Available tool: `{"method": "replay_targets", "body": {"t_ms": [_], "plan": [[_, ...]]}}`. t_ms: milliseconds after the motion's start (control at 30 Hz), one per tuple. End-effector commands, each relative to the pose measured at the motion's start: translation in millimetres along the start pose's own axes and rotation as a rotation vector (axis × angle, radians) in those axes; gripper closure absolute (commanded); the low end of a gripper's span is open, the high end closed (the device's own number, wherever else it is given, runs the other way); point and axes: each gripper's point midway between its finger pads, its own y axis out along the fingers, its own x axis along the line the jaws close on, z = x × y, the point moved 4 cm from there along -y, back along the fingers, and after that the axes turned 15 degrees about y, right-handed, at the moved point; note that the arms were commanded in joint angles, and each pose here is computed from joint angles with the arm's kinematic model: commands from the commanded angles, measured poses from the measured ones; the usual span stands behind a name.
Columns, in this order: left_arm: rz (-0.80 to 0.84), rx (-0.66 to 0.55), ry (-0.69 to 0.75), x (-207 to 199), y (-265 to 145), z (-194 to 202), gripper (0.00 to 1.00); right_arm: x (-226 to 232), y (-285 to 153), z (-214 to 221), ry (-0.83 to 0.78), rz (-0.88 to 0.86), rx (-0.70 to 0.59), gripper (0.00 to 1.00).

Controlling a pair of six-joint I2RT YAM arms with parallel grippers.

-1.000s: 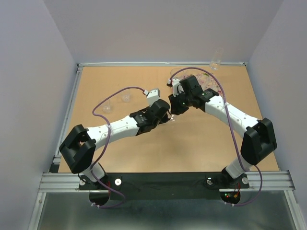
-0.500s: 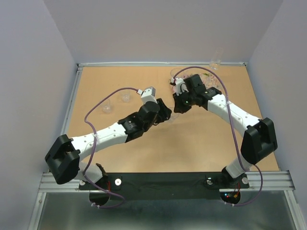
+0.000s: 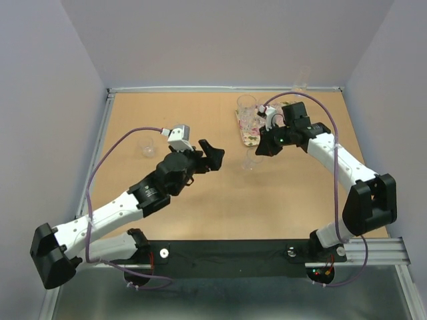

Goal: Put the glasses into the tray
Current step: Pass the glass from one robot arm to another, then place the glass into the tray

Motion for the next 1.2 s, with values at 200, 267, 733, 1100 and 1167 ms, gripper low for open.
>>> {"method": "replay_targets", "body": {"t_ms": [200, 267, 733, 1100, 1167], "plan": [[-0.153, -0.130, 0.265, 41, -34, -42, 0.01, -23, -41, -17, -0.079, 0.026, -0.143, 1.00], [-0.166, -0.147, 0.302, 43, -42, -55, 0.01, -30, -49, -19, -0.074, 0.052, -0.173, 1.00], [-0.401, -0.088, 0.579, 89, -64, -56, 0.01, -94, -79, -27, 0.035, 0.263, -0.368, 1.00], [-0.429, -0.139, 0.540, 102, -80, -59, 0.01, -154, -97, -49, 0.334, 0.555, -0.644, 0.99], [-0.425, -0.159, 0.530, 103, -83, -61, 0.01, -166, -92, -48, 0.393, 0.594, -0.656, 1.00]]}}
